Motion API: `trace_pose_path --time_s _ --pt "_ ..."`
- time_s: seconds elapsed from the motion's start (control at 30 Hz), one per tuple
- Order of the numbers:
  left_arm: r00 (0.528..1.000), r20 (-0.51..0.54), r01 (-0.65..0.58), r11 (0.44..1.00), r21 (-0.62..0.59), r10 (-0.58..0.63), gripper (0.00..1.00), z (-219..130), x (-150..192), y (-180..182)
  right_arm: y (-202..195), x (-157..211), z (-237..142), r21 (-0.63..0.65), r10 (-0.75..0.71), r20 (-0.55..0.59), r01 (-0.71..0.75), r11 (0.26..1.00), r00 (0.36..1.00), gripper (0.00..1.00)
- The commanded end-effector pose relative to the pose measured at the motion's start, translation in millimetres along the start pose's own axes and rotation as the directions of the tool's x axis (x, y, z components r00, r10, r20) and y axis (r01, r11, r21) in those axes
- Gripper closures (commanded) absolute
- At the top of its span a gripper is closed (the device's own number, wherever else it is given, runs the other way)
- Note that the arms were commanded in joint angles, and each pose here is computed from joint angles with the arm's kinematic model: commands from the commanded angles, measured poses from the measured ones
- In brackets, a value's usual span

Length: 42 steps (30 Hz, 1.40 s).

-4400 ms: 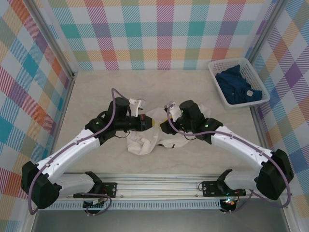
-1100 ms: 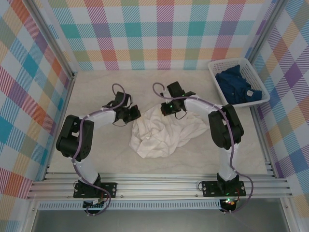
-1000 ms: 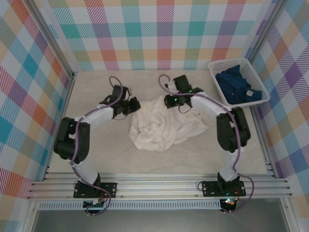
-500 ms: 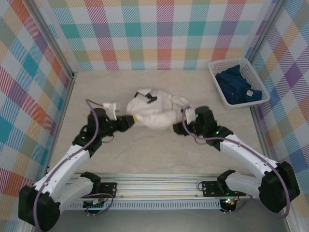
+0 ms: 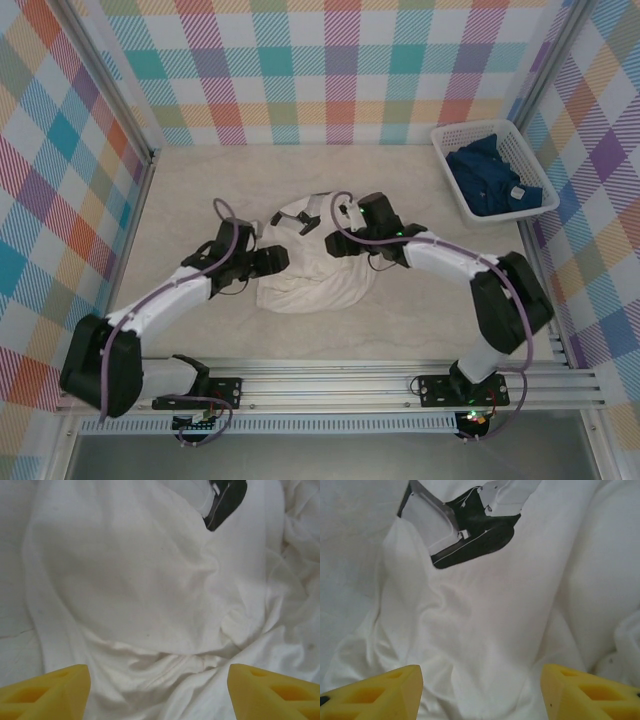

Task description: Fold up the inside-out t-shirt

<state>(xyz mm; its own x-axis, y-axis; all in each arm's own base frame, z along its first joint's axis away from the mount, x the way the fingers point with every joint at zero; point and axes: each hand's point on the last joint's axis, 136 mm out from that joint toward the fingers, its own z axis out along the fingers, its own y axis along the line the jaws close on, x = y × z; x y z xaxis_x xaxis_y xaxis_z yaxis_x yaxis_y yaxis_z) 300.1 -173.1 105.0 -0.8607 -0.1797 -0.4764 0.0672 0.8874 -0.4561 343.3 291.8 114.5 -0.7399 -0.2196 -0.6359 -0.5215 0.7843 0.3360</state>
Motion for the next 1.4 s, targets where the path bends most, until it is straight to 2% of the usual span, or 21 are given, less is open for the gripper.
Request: trace_pose_path --time_s 0.0,0.13,0.27,0.43,0.5,0.53,0.63,0.73,0.83,0.93,1.0,1.1,1.13,1.23,1.37 --pt "0.987 0.002 -0.161 0.985 0.063 0.162 0.27 11.7 1.8 -33.5 -18.9 20.2 11.0 0.124 -0.012 -0.114 0.026 0.992 0.993 0.36" --pt "0.941 -0.055 -0.33 0.94 0.092 0.335 0.32 38.6 12.2 -71.4 -47.1 43.9 3.7 0.217 0.074 -0.164 -0.037 0.975 0.984 0.37" --pt "0.911 -0.108 -0.396 0.918 0.035 0.397 0.45 68.5 15.3 -70.2 -64.0 74.0 -7.3 0.261 0.175 -0.203 -0.119 0.958 0.963 0.42" --pt "0.865 -0.179 -0.484 0.874 -0.052 0.468 0.51 96.6 17.4 -59.2 -74.5 96.1 -20.6 0.281 0.248 -0.196 -0.188 0.941 0.949 0.47" --pt "0.852 -0.219 -0.503 0.86 -0.083 0.476 0.56 103.5 20.2 -50.6 -77.7 100.0 -24.7 0.286 0.26 -0.19 -0.2 0.937 0.947 0.49" --pt "0.846 -0.226 -0.511 0.855 -0.089 0.483 0.6 106.0 20.3 -49.1 -79.6 103.0 -26.4 0.291 0.265 -0.19 -0.203 0.935 0.945 0.5" --pt "0.849 -0.204 -0.511 0.855 -0.087 0.487 0.83 104.9 11.8 -56.3 -79.8 108.7 -30.4 0.283 0.253 -0.183 -0.196 0.939 0.95 0.53" --pt "0.878 -0.116 -0.47 0.883 -0.017 0.465 1.0 89.4 -4.6 -78.3 -72.1 107.1 -35.3 0.23 0.213 -0.151 -0.176 0.957 0.965 0.52" --pt "0.944 0.001 -0.327 0.932 0.154 0.331 1.0 56.9 -29.4 -100.9 -60.6 99.0 -43.8 0.159 0.142 -0.094 -0.126 0.979 0.985 0.52" --pt "0.984 0.088 -0.175 0.919 0.352 0.154 1.0 18.7 -50.9 -114.4 -43.4 80.5 -58.9 0.073 0.044 0.017 -0.045 0.996 0.999 0.5" --pt "0.987 0.083 -0.16 0.913 0.376 0.139 1.0 8.8 -48.0 -112.8 -32.4 66.7 -68.9 0.031 -0.009 0.101 0.006 0.999 0.995 0.47" --pt "0.965 0.027 -0.26 0.94 0.219 0.261 1.0 19.3 -26.9 -91.2 -29.5 53.0 -69.5 0.031 -0.007 0.12 0.003 1.0 0.993 0.45" --pt "0.947 -0.015 -0.317 0.938 0.141 0.322 0.96 26.1 -17.8 -82.1 -30.6 52.1 -65.2 0.038 0.011 0.094 -0.015 0.999 0.995 0.45" --pt "0.874 -0.147 -0.47 0.883 -0.011 0.463 0.63 46.2 9.1 -61.5 -29.2 56.9 -53.8 0.049 0.038 0.035 -0.04 0.998 0.999 0.45" --pt "0.816 -0.261 -0.553 0.828 -0.092 0.516 0.47 76.4 27.2 -42.2 -33.7 60.5 -54.5 0.069 0.055 0.048 -0.058 0.996 0.997 0.45"
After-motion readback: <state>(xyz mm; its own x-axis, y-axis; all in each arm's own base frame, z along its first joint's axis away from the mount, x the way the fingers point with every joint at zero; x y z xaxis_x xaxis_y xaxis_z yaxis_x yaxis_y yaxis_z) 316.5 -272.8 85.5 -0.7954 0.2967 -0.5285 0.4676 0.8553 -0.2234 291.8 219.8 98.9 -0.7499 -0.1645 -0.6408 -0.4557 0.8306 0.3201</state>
